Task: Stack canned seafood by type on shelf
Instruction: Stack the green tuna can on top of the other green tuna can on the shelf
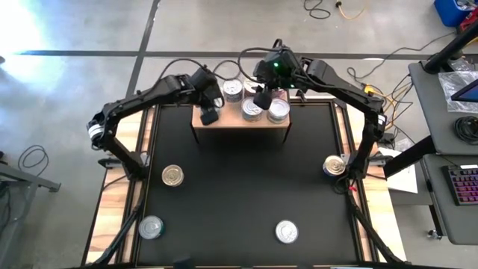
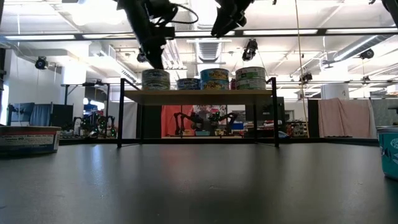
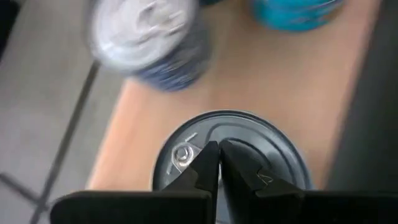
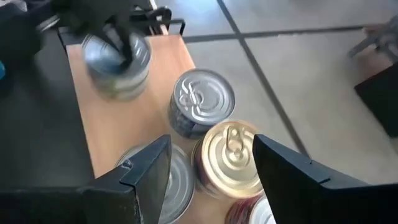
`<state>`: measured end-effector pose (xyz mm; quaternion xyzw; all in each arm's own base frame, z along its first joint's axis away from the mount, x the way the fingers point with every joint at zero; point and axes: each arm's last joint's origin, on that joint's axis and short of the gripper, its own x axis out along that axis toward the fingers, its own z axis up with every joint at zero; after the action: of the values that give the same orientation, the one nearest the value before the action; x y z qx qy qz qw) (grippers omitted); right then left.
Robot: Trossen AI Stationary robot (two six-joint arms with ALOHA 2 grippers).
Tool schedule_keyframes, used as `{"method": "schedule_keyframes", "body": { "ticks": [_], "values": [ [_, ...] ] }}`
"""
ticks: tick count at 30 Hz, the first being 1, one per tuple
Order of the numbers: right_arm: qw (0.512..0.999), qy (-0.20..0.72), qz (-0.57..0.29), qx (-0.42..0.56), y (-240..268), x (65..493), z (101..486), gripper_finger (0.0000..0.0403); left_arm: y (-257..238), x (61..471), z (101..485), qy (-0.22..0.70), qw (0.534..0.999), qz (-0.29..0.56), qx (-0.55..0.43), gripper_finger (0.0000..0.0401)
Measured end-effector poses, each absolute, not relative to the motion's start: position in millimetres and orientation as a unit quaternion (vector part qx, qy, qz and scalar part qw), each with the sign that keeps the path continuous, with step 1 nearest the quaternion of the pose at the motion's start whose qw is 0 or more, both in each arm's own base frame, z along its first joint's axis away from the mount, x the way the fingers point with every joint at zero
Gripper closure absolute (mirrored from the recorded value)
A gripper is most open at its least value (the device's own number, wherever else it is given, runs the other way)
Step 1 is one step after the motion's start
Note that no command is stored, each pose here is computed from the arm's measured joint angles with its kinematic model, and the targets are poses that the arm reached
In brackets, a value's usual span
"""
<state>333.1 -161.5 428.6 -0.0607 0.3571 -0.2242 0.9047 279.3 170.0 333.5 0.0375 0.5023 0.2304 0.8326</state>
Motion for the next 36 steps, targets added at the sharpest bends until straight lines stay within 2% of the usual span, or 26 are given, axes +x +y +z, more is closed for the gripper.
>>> {"method": "schedule_keyframes", "body": {
  "ticks": [6, 12, 17, 27, 31, 36],
  "values": [
    [0.895, 0.387, -0.222, -0.034, -157.2, 329.8, 423.0, 0.0184, 200.6, 258.0, 334.0, 0.509, 0.818, 0.267, 0.030, 0.0400],
    [0.892, 0.408, -0.189, -0.042, -137.2, 334.0, 421.0, 0.0184, 225.9, 257.9, 330.9, 0.473, 0.841, 0.261, 0.044, 0.0400],
    [0.894, 0.412, -0.172, -0.040, -121.2, 336.9, 421.5, 0.0184, 236.9, 258.4, 326.0, 0.480, 0.838, 0.249, 0.078, 0.0400],
    [0.890, 0.422, -0.171, -0.016, -111.7, 336.7, 419.9, 0.0184, 251.1, 255.5, 330.5, 0.459, 0.840, 0.258, 0.130, 0.0400],
    [0.890, 0.422, -0.169, -0.020, -112.1, 336.6, 419.9, 0.0184, 248.6, 252.6, 335.1, 0.457, 0.841, 0.266, 0.110, 0.0400],
    [0.891, 0.422, -0.168, -0.025, -112.3, 336.6, 420.2, 0.0184, 230.1, 238.0, 361.7, 0.439, 0.862, 0.245, 0.062, 0.0400]
  ]
}}
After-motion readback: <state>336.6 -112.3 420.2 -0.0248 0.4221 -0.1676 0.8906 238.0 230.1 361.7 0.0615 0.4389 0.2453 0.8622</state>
